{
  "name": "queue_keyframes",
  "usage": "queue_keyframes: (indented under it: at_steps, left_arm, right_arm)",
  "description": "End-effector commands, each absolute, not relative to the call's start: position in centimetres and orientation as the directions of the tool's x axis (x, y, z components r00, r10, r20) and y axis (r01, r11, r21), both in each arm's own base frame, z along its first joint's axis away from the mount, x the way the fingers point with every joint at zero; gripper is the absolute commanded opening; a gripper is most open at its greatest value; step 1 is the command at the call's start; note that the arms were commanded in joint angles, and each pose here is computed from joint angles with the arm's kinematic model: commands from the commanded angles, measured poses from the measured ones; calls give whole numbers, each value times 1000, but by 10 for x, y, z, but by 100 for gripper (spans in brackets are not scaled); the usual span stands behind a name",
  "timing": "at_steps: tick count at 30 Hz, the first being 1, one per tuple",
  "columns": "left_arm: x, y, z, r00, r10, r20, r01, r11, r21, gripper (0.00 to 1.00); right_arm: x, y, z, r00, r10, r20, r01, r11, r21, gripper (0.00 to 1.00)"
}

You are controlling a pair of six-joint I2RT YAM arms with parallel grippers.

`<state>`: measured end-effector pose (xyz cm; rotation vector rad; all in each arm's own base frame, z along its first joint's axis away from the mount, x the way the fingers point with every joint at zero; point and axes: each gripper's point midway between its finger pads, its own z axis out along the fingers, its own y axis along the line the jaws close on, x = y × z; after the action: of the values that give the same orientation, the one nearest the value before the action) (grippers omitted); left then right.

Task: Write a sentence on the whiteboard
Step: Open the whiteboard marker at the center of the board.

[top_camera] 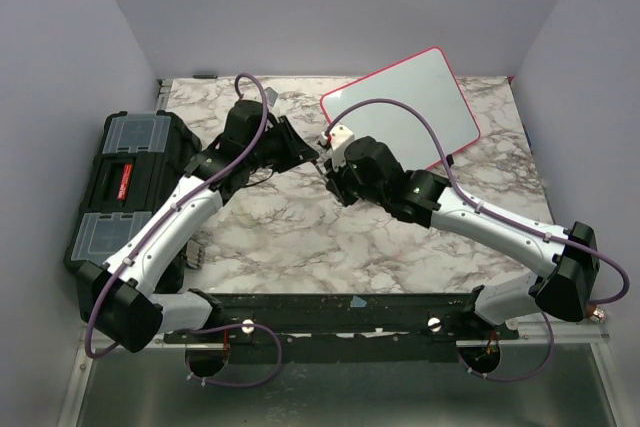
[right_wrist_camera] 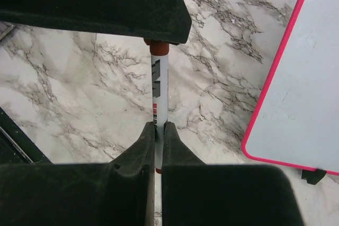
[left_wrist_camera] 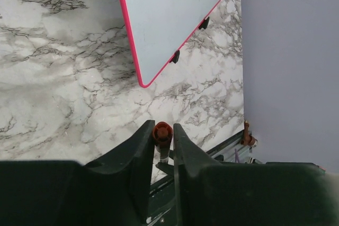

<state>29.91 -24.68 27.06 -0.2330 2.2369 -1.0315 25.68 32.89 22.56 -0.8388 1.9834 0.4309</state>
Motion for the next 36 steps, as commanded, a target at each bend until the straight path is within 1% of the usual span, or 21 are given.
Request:
queue_keyframes:
  at_steps: [1,3,7,8,11,13,15,17,24,26,29,31,33,36]
  left_arm:
    - [299,-251,274,-755,-427,-497,128,648,-751,11]
    - [298,-251,276,-752,-429,-500,138,640,-756,0]
    - [294,-250,281,-739,-436,-514,166,622,-766,0]
    - [293,-249,283,-732,-440,-520,174,617,-767,0]
    - [289,-247,287,-717,-451,-532,196,603,-774,0]
    - [286,-246,288,-709,-457,-537,208,593,-778,0]
    - [282,-245,291,-698,-462,-547,231,578,-782,0]
    - [279,-245,295,-687,-467,-557,257,561,-787,0]
    - [271,-237,318,-625,-480,-616,343,539,-769,0]
    - [268,-235,327,-602,-488,-632,373,528,-763,0]
    - [262,-231,341,-570,-505,-648,420,499,-758,0]
    - [257,-228,355,-541,-531,-652,456,466,-758,0]
    - [252,-225,369,-512,-556,-655,492,434,-754,0]
    - [245,-221,385,-485,-585,-650,530,395,-750,0]
  right_arm:
    - [260,330,235,-327,-379,-866,-695,717,-51,1]
    - [261,329,235,-327,-374,-868,-690,722,-51,1]
    - [262,328,235,-333,-356,-873,-674,737,-43,1]
    - [263,327,236,-336,-349,-875,-667,744,-41,6]
    - [263,324,238,-344,-318,-883,-648,761,-22,31]
    - [262,321,240,-345,-289,-893,-635,772,-5,45]
    - [261,319,243,-347,-250,-904,-623,782,22,56]
    - [260,319,249,-346,-205,-916,-612,789,55,65]
    - [253,315,272,-343,-12,-939,-580,789,201,86]
    - [250,314,283,-339,58,-939,-583,770,258,90]
    - [249,309,304,-341,193,-920,-598,710,371,94]
    - [250,301,318,-353,290,-890,-619,641,454,95]
    - [252,291,328,-396,373,-839,-630,554,544,95]
    - [254,280,334,-451,437,-778,-654,431,621,95]
